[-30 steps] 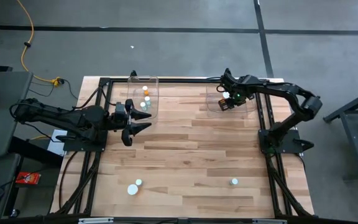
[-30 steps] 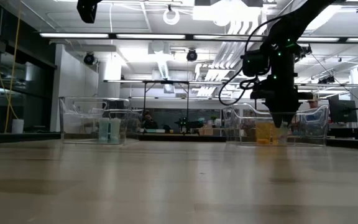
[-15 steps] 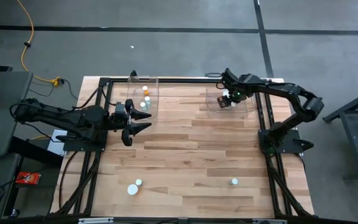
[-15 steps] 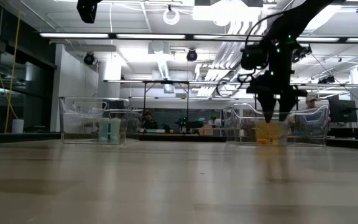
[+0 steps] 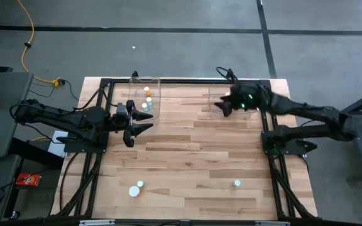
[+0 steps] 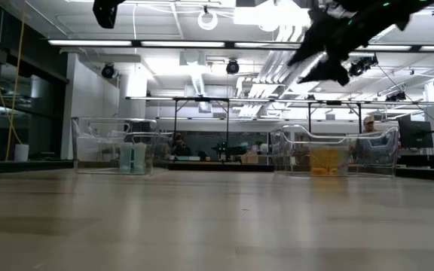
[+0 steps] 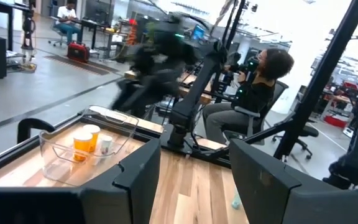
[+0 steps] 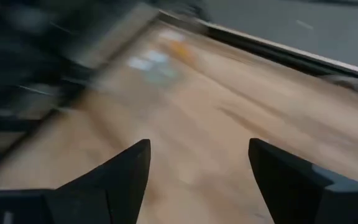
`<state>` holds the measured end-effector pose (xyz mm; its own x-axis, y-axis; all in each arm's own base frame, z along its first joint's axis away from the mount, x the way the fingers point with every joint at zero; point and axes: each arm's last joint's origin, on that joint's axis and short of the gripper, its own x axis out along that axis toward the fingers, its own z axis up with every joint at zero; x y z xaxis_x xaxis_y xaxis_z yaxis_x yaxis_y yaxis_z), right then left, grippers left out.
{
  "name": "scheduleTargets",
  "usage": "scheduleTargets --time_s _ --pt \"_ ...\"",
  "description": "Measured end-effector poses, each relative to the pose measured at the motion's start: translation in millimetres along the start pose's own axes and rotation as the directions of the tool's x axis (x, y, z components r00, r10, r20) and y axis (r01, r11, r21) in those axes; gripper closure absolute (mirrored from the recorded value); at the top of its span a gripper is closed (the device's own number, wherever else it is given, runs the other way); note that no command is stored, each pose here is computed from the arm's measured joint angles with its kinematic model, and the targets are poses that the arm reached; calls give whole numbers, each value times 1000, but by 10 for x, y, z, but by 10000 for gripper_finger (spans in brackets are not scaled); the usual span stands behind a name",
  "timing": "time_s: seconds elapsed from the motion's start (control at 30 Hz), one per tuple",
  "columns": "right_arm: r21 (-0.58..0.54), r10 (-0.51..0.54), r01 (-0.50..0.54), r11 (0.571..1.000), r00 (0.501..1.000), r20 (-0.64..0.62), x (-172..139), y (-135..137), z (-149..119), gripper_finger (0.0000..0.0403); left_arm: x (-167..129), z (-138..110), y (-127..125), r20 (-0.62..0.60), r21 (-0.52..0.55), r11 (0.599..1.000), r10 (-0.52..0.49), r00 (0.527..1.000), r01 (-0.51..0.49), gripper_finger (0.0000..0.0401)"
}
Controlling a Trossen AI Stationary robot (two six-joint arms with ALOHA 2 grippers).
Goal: Pick and place medicine bottles into bin by pill shape (circle, oval)
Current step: Put the large orange pill bottle into the right transparent bin
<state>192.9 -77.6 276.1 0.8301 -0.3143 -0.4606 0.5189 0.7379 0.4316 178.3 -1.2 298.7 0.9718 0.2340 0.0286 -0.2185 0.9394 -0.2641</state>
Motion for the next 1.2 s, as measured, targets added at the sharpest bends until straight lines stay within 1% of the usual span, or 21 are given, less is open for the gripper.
scheduleTargets --time_s 0.07,0.17,0.23,0.33,0.53,0.63,0.83,1.2 --pt "-12 128 -128 992 989 72 -76 116 -116 139 0 0 3 3 0 1000 11 1000 -11 219" --pt "-31 275 -274 961 948 162 -188 253 -227 139 -1 1 5 3 0 1000 13 1000 -13 219" --pt "-59 333 -327 943 923 193 -237 325 -279 139 0 0 4 3 0 1000 13 1000 -13 219" --pt "-132 390 -369 920 895 217 -281 426 -310 139 0 1 4 4 0 1000 13 1000 -13 219" --pt "-312 468 -393 865 856 219 -318 560 -349 139 -1 1 4 4 0 1000 12 1000 -12 219" --pt "-366 485 -393 844 849 207 -331 591 -372 139 -1 1 4 4 0 1000 12 1000 -12 219" --pt "-348 496 -412 842 844 202 -343 609 -384 139 0 1 4 3 0 1000 11 1000 -11 219" --pt "-348 496 -411 842 845 202 -342 609 -384 139 -1 1 3 3 0 1000 9 1000 -9 219"
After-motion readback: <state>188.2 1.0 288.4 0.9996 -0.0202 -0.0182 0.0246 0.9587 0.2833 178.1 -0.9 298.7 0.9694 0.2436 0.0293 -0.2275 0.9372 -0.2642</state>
